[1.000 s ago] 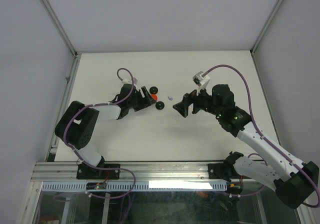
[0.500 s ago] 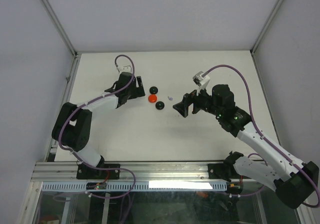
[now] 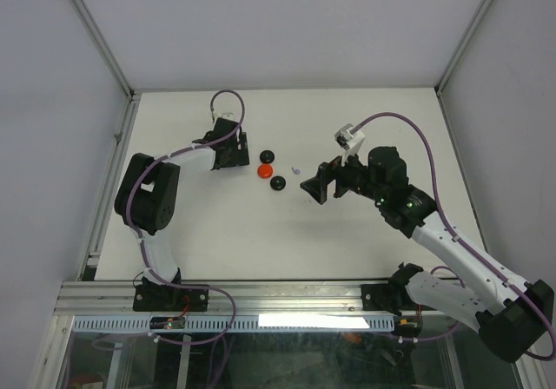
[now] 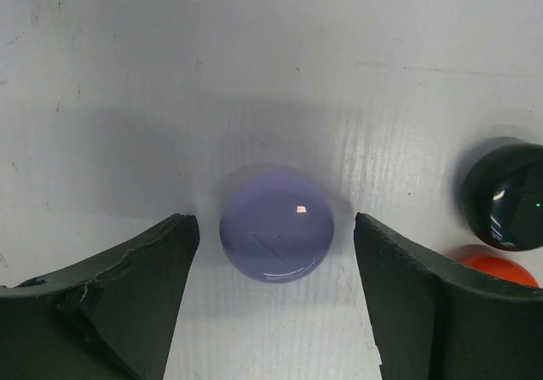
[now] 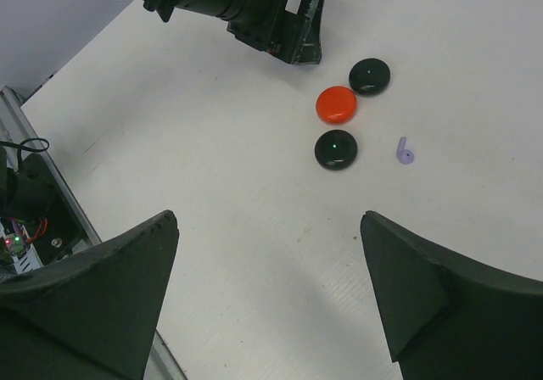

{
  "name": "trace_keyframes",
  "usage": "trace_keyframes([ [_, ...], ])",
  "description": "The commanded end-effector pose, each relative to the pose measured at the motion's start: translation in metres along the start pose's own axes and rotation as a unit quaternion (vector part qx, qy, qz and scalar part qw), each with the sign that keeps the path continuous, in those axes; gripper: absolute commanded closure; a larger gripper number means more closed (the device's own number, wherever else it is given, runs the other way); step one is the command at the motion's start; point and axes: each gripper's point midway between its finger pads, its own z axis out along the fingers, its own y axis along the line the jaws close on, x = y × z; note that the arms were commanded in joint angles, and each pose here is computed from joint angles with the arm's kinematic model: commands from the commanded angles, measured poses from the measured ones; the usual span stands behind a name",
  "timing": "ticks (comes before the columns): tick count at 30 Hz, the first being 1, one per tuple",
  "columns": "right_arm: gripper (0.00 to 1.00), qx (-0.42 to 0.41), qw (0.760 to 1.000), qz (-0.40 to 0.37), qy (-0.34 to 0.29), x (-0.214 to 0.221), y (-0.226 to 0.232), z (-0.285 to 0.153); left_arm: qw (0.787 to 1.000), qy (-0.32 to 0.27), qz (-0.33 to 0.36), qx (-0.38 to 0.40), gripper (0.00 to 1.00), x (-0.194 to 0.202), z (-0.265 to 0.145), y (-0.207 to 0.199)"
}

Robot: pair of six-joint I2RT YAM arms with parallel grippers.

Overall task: Insert the wireless bluetooth earbuds into the charging case
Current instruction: Pick up the charging case at the center of the board.

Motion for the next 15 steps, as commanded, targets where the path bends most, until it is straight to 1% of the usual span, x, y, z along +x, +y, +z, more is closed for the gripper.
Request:
trace_keyframes([
  [1, 0.08, -0.004, 1.0, -0.015, -0.026, -0.017, 0.002, 0.0, 1.0, -0.01, 0.016, 0.003, 0.24, -0.02, 0.004, -0.002],
  [7, 0.08, 0.005, 1.0, -0.015, -0.027, -0.017, -0.002, 0.0, 0.999, 0.016, 0.044, 0.014, 0.33, -0.006, 0.006, -0.002],
  [12, 0.08, 0.006, 1.0, -0.011, -0.027, -0.019, -0.001, 0.001, 0.995, 0.018, 0.086, 0.049, 0.48, 0.0, -0.012, -0.006],
  [15, 0.08, 0.004, 1.0, -0.006, -0.027, -0.019, 0.0, 0.001, 0.991, 0.012, 0.112, 0.066, 0.51, 0.0, -0.024, -0.009],
])
